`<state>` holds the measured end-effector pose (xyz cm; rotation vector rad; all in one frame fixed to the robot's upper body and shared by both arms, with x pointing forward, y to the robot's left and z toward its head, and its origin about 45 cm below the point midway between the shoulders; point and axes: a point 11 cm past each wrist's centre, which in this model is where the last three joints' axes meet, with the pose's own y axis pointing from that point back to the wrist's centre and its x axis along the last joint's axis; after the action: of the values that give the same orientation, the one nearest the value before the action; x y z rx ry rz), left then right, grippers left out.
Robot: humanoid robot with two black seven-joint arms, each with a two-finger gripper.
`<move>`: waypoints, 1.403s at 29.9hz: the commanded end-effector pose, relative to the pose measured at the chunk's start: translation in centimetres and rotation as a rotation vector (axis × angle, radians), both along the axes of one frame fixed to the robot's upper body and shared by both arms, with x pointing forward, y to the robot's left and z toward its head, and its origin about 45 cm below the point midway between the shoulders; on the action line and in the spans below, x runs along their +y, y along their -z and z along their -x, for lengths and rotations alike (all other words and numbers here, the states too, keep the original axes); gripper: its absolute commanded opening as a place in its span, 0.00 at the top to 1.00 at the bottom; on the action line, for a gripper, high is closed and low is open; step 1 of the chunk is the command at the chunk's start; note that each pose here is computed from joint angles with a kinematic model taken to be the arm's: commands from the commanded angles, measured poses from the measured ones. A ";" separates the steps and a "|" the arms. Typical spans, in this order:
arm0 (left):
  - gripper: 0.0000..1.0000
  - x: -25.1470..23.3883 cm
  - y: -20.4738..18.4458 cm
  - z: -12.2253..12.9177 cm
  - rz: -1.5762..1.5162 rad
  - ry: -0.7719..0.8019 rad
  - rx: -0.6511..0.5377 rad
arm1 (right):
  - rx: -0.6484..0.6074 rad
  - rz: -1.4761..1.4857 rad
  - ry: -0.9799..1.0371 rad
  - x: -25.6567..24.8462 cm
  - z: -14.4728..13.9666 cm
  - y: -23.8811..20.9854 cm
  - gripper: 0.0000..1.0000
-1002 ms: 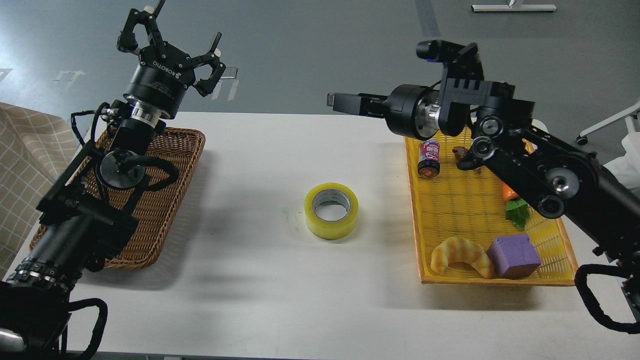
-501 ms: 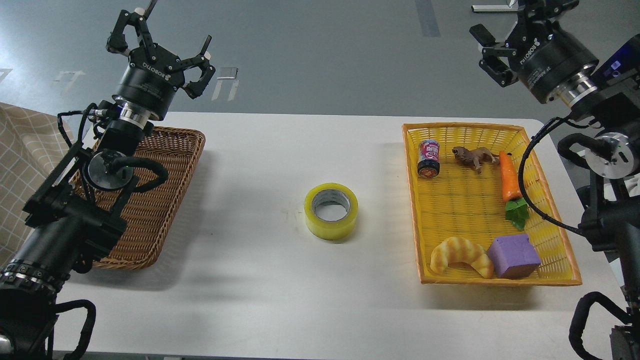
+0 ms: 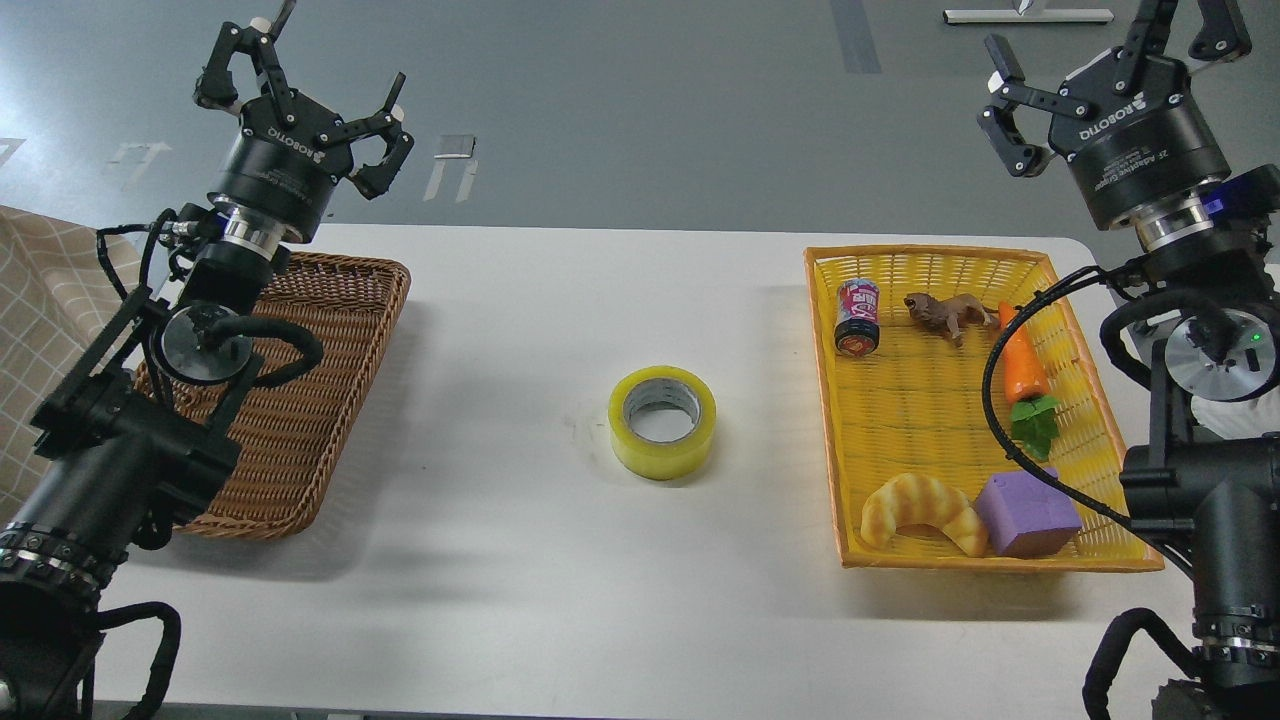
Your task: Place and transfer tape with both arms
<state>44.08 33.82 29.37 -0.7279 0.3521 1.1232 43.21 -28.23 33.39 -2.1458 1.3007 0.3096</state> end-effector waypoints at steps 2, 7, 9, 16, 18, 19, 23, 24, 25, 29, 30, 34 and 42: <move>0.02 0.1 0.0 0.1 -0.101 0.005 -0.002 | 0.026 -0.116 -0.015 -0.5 0.0 0.9 0.02; 0.02 -0.3 -0.8 0.0 -0.343 0.020 -0.035 | 0.056 -0.187 -0.009 -1.2 -0.1 2.1 0.02; 0.02 -0.5 -1.1 0.0 -0.382 0.020 -0.054 | 0.061 -0.198 -0.007 -1.4 -0.1 2.3 0.02; 0.02 -3.3 -4.9 1.7 -0.678 0.103 -0.220 | 0.103 -0.281 0.003 -2.3 0.3 4.2 0.01; 0.02 -4.3 -5.1 2.0 -0.777 0.128 -0.251 | 0.117 -0.294 0.007 -2.5 0.4 4.8 0.01; 0.02 -4.8 -5.1 2.2 -0.845 0.142 -0.267 | 0.127 -0.304 0.011 -2.7 0.6 5.2 0.01; 0.02 -7.4 -3.9 3.3 -1.036 0.216 -0.315 | 0.148 -0.321 0.020 -3.0 1.1 6.3 0.01; 0.02 -8.6 -2.8 3.8 -1.128 0.262 -0.332 | 0.157 -0.321 0.025 -3.2 1.3 6.7 0.01; 0.02 -9.8 -1.6 4.4 -1.224 0.310 -0.349 | 0.162 -0.315 0.032 -3.6 1.5 7.0 0.00; 0.02 -11.6 1.1 5.2 -1.435 0.377 -0.373 | 0.176 -0.293 0.058 -5.0 2.1 7.6 0.00; 0.02 -12.0 2.1 5.4 -1.507 0.403 -0.370 | 0.178 -0.287 0.066 -5.4 2.2 7.7 0.00; 0.02 -13.0 3.3 5.0 -1.681 0.421 -0.357 | 0.190 -0.320 0.074 -6.0 2.7 8.3 0.00; 0.02 -14.5 5.1 4.6 -1.923 0.454 -0.289 | 0.211 -0.326 0.086 -6.4 2.8 9.1 0.00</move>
<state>39.41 19.90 24.95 0.7812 -0.7446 0.5041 40.41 -34.53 24.50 -1.8196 1.3429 0.6723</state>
